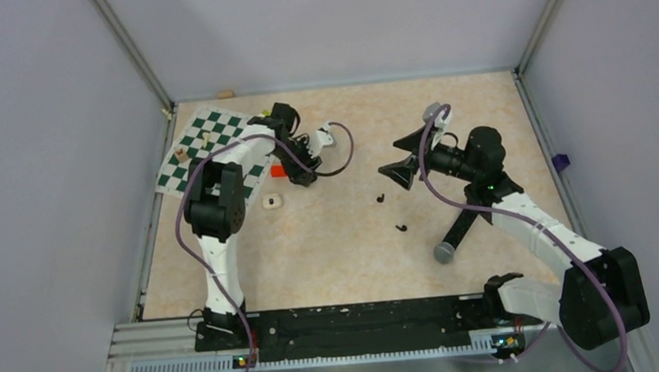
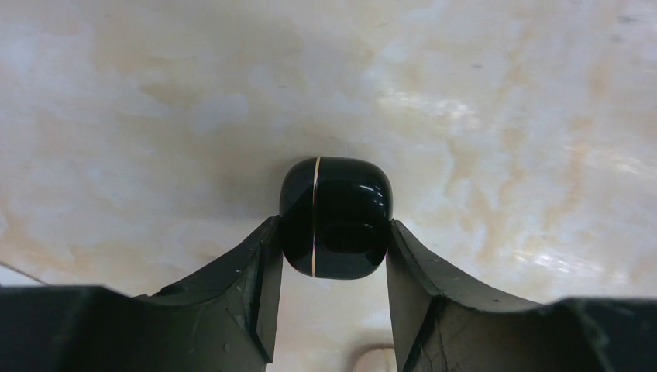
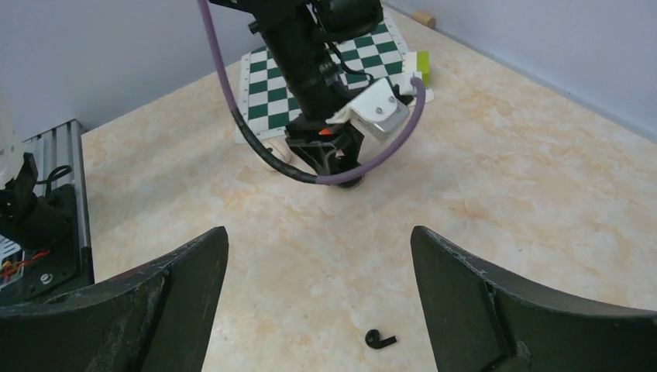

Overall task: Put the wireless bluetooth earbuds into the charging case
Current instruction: Pick up the charging case at the center of the board.

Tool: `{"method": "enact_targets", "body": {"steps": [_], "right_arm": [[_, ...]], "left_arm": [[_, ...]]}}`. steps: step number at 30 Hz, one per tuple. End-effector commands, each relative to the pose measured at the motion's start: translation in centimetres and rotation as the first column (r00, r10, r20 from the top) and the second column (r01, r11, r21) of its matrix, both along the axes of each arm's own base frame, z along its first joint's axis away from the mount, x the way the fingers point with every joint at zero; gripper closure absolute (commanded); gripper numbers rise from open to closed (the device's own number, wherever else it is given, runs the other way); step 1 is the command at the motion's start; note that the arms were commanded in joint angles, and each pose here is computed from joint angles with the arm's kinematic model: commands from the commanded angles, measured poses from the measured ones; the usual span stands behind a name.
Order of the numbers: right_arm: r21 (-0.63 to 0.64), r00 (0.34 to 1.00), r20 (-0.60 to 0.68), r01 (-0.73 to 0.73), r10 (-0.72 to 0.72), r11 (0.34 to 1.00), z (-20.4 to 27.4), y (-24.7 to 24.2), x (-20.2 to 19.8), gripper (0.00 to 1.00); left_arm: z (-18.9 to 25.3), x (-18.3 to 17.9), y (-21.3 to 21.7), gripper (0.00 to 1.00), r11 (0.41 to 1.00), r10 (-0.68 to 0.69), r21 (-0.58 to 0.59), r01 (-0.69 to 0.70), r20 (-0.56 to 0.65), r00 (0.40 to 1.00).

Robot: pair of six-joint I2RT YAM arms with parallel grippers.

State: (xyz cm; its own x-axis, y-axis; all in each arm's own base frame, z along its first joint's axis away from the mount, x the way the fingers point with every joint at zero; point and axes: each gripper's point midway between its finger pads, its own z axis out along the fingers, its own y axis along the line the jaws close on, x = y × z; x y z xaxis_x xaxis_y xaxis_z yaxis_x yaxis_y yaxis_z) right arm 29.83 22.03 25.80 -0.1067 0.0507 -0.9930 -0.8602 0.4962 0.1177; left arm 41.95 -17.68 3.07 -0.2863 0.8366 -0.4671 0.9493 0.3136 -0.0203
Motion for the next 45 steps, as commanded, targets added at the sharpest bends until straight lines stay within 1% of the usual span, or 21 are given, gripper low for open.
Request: {"method": "enact_targets", "body": {"steps": [1, 3, 4, 7, 8, 12, 16, 19, 21, 25, 30, 32, 35, 38, 43, 45], "right_arm": [[0.030, 0.998, -0.057, -0.024, 0.026, 0.999, -0.3, 0.5, 0.7, 0.14], [0.047, 0.991, -0.124, -0.052, 0.058, 0.998, -1.2, 1.0, 0.8, 0.14], [0.059, 0.984, -0.159, -0.068, 0.077, 0.996, -1.6, 1.3, 0.8, 0.14], [0.096, 0.947, -0.290, -0.115, 0.139, 0.989, -3.6, 2.3, 0.9, 0.15], [0.111, 0.933, -0.326, -0.126, 0.156, 0.986, -4.1, 2.6, 0.9, 0.15], [0.147, 0.874, -0.421, -0.200, 0.244, 0.969, -5.9, 4.5, -0.1, 0.17], [0.167, 0.823, -0.438, -0.320, 0.361, 0.932, -6.3, 6.9, -2.6, 0.17], [0.171, 0.797, -0.437, -0.381, 0.417, 0.908, -6.3, 8.2, -4.1, 0.17], [0.164, 0.791, -0.436, -0.400, 0.430, 0.902, -6.6, 8.6, -4.5, 0.19], [0.128, 0.800, -0.455, -0.376, 0.391, 0.918, -7.9, 8.8, -4.0, 0.24], [0.135, 0.779, -0.498, -0.365, 0.382, 0.921, -8.9, 9.0, -3.7, 0.27], [0.135, 0.774, -0.508, -0.362, 0.378, 0.922, -9.3, 9.1, -3.6, 0.29], [0.141, 0.765, -0.524, -0.356, 0.375, 0.924, -9.6, 9.2, -3.6, 0.36], [0.155, 0.749, -0.538, -0.362, 0.386, 0.919, -9.6, 9.5, -3.7, 0.39], [0.175, 0.730, -0.531, -0.403, 0.431, 0.898, -9.0, 10.3, -4.7, 0.57], [0.176, 0.732, -0.522, -0.411, 0.439, 0.894, -8.8, 10.5, -4.9, 0.65]], "left_arm": [[7.9, -3.2, -2.8, 0.75, 0.975, -0.074, -0.203, 0.090, 0.086, 0.994], [9.8, -4.6, -3.8, 0.75, 0.962, -0.108, -0.229, 0.149, 0.179, 0.978], [10.4, -5.9, -4.2, 0.75, 0.955, -0.134, -0.232, 0.183, 0.212, 0.968], [12.2, -8.9, -6.3, 0.76, 0.918, -0.207, -0.254, 0.304, 0.345, 0.915], [12.4, -10.0, -6.9, 0.77, 0.908, -0.228, -0.257, 0.332, 0.364, 0.903], [12.6, -13.0, -8.7, 0.80, 0.898, -0.280, -0.228, 0.376, 0.363, 0.889], [12.2, -14.7, -10.3, 0.81, 0.892, -0.326, -0.189, 0.411, 0.361, 0.874], [11.9, -15.5, -11.0, 0.82, 0.888, -0.350, -0.170, 0.427, 0.352, 0.868], [11.8, -15.6, -11.4, 0.82, 0.888, -0.356, -0.162, 0.431, 0.351, 0.866], [12.1, -15.8, -11.8, 0.83, 0.886, -0.357, -0.166, 0.432, 0.350, 0.866], [12.4, -15.9, -12.2, 0.84, 0.884, -0.357, -0.174, 0.434, 0.350, 0.866], [12.6, -16.0, -12.2, 0.84, 0.883, -0.355, -0.179, 0.434, 0.349, 0.867], [12.9, -16.2, -12.2, 0.85, 0.880, -0.354, -0.189, 0.436, 0.351, 0.867], [13.1, -16.4, -12.3, 0.85, 0.877, -0.354, -0.197, 0.438, 0.352, 0.867], [13.0, -16.8, -12.5, 0.85, 0.872, -0.363, -0.200, 0.446, 0.345, 0.865], [12.9, -16.9, -12.5, 0.84, 0.871, -0.368, -0.201, 0.449, 0.339, 0.866]]}}
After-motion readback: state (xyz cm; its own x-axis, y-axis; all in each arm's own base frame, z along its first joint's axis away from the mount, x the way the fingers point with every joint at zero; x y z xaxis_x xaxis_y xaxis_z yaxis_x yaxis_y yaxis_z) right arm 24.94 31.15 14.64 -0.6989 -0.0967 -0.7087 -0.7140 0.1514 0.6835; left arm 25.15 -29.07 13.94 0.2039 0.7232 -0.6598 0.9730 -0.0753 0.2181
